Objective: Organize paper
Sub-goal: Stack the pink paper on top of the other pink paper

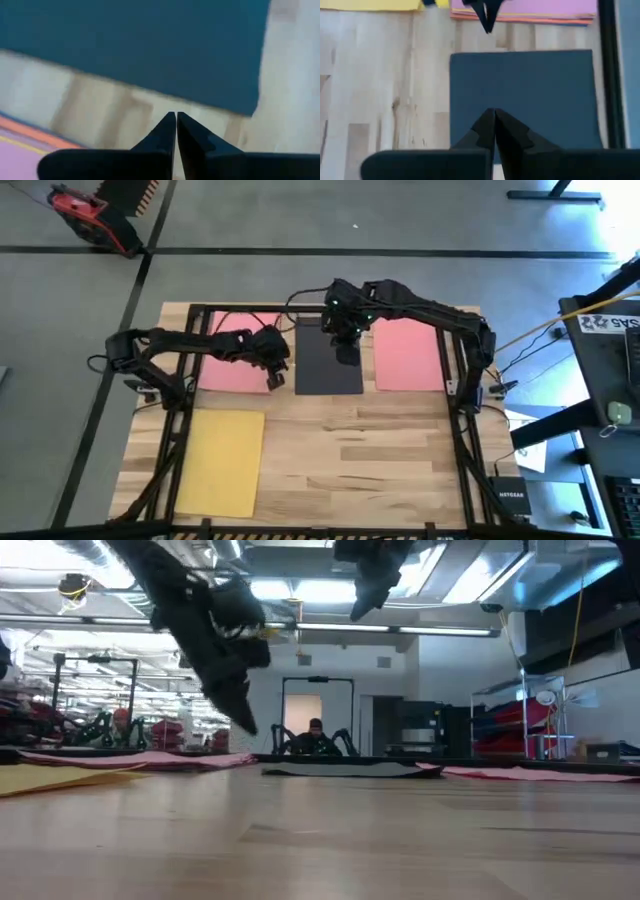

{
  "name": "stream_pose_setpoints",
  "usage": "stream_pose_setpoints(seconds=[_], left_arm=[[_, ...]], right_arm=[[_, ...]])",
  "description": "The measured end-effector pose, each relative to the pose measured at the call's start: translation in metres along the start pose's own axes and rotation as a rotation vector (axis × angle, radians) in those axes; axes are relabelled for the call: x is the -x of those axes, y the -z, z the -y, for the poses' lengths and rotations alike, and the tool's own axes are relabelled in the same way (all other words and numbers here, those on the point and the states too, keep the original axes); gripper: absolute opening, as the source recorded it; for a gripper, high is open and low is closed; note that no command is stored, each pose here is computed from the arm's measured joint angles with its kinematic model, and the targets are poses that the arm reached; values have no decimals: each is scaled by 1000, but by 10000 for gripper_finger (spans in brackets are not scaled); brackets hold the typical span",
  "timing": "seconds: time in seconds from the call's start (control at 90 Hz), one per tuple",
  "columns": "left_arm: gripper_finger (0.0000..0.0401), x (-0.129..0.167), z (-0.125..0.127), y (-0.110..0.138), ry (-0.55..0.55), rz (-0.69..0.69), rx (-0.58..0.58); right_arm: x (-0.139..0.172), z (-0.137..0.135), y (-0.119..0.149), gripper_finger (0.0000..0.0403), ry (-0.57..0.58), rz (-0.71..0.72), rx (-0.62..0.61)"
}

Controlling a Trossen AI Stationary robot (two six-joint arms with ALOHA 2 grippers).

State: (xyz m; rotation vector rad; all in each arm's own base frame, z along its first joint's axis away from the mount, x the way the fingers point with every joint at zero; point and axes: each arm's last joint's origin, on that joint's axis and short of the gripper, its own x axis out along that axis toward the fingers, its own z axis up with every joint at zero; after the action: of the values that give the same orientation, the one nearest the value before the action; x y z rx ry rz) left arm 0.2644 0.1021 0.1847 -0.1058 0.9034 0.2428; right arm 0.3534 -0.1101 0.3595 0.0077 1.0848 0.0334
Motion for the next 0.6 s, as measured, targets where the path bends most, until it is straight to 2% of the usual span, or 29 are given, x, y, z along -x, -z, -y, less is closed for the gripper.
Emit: stream_pose_setpoints(seconds=[0.178,0.333,0.467,0.6], left_arm=[[0,23,5,-14,14,-13,-25],[0,39,22,-20,26,-94,-147],[0,45,40,-14,11,-204,-245],[0,47,55,-4,19,-304,-263]], right_arm=[[26,0,8,0,30,35,18],[48,5,16,0,61,82,30],[48,11,29,0,28,107,50],[36,19,46,0,5,145,34]])
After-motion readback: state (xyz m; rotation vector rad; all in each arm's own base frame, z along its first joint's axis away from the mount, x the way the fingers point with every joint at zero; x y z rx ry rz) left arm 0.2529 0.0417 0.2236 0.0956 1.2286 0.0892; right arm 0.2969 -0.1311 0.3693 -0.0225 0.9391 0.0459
